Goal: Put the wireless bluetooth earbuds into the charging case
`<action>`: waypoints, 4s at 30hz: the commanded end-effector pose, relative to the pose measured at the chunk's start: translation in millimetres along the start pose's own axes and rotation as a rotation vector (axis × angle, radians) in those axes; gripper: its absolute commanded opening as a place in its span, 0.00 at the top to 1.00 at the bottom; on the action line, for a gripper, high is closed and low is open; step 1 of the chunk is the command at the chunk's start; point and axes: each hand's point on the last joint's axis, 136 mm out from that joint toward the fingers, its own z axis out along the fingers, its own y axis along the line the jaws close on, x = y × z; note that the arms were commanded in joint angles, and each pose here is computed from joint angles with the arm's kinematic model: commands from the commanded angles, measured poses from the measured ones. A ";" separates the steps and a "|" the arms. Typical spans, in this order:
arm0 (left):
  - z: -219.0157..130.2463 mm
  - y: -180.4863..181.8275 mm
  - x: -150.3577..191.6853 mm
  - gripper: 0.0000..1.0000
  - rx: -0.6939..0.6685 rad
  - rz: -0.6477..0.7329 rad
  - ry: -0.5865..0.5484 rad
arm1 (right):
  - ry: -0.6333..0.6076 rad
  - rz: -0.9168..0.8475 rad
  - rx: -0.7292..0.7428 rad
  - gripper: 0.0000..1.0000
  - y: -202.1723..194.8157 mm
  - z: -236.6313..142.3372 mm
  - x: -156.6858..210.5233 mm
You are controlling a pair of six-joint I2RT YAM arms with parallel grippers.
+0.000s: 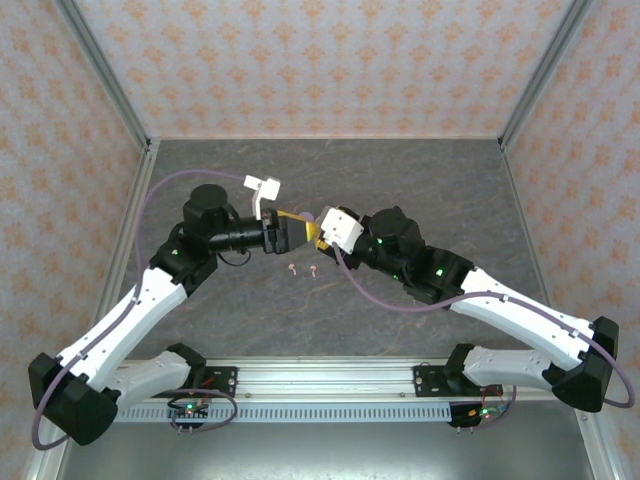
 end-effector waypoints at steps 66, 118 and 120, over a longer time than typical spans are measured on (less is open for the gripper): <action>22.3 2.0 45.2 0.94 0.037 0.678 0.053 | -0.083 0.725 0.028 0.01 -40.4 -27.7 29.7; -76.9 -51.1 59.8 0.97 -0.033 0.783 -0.157 | 0.820 1.005 -0.131 0.63 99.7 174.7 160.4; -76.1 -49.8 59.3 0.97 -0.038 0.782 -0.157 | 0.837 1.002 -0.129 0.64 103.1 178.5 165.0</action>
